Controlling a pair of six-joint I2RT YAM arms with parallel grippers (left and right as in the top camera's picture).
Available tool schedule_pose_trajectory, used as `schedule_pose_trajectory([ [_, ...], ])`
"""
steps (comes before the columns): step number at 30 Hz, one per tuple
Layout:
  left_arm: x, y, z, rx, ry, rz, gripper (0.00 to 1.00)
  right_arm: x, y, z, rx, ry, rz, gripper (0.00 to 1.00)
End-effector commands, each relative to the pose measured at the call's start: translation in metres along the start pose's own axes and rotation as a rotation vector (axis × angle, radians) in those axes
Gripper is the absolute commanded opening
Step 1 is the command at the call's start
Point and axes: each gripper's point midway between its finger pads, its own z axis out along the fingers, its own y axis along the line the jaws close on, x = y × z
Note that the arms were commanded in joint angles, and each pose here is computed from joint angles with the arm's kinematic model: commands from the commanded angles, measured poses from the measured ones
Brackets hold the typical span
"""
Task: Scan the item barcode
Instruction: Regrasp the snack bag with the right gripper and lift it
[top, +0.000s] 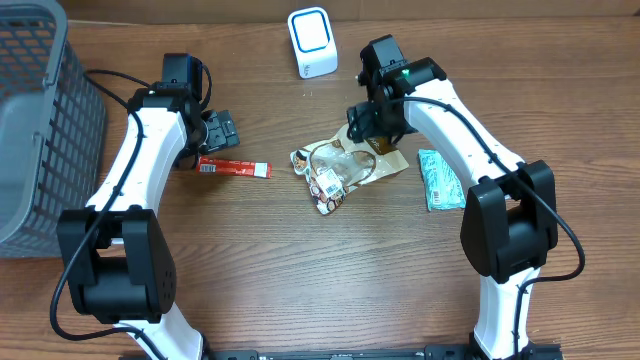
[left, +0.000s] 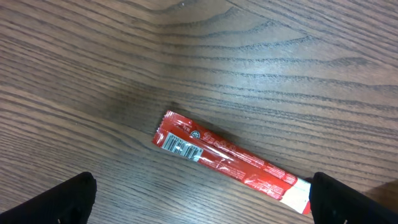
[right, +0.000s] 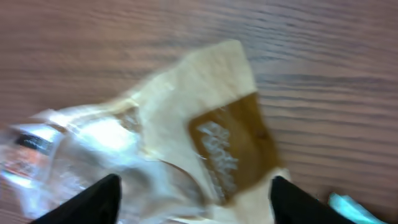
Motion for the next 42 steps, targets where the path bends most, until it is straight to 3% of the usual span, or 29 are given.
schedule_pose_trajectory([
  [1, -0.007, -0.001, -0.005, -0.003, -0.025, 0.019, 0.99, -0.003, 0.031, -0.006, -0.162, 0.005, 0.205, 0.59],
  [3, -0.007, -0.001, -0.005, -0.003, -0.025, 0.019, 1.0, -0.006, 0.041, -0.006, -0.189, -0.002, 0.254, 0.33],
  [7, -0.007, -0.001, -0.005, -0.003, -0.025, 0.019, 1.0, -0.002, 0.061, -0.001, -0.203, 0.006, 0.363, 0.2],
  [21, -0.007, -0.001, -0.005, -0.003, -0.025, 0.019, 1.0, 0.055, 0.116, 0.05, -0.151, 0.022, 0.323, 0.14],
  [32, -0.007, -0.001, -0.005, -0.003, -0.025, 0.019, 0.99, 0.094, 0.053, 0.054, 0.134, 0.118, 0.34, 0.15],
  [38, -0.007, -0.001, -0.005, -0.003, -0.025, 0.019, 1.0, 0.114, 0.032, 0.048, 0.199, 0.208, 0.36, 0.15],
  [42, -0.007, -0.001, -0.005, -0.003, -0.025, 0.019, 1.0, 0.126, 0.033, 0.039, 0.174, 0.289, 0.28, 0.15],
])
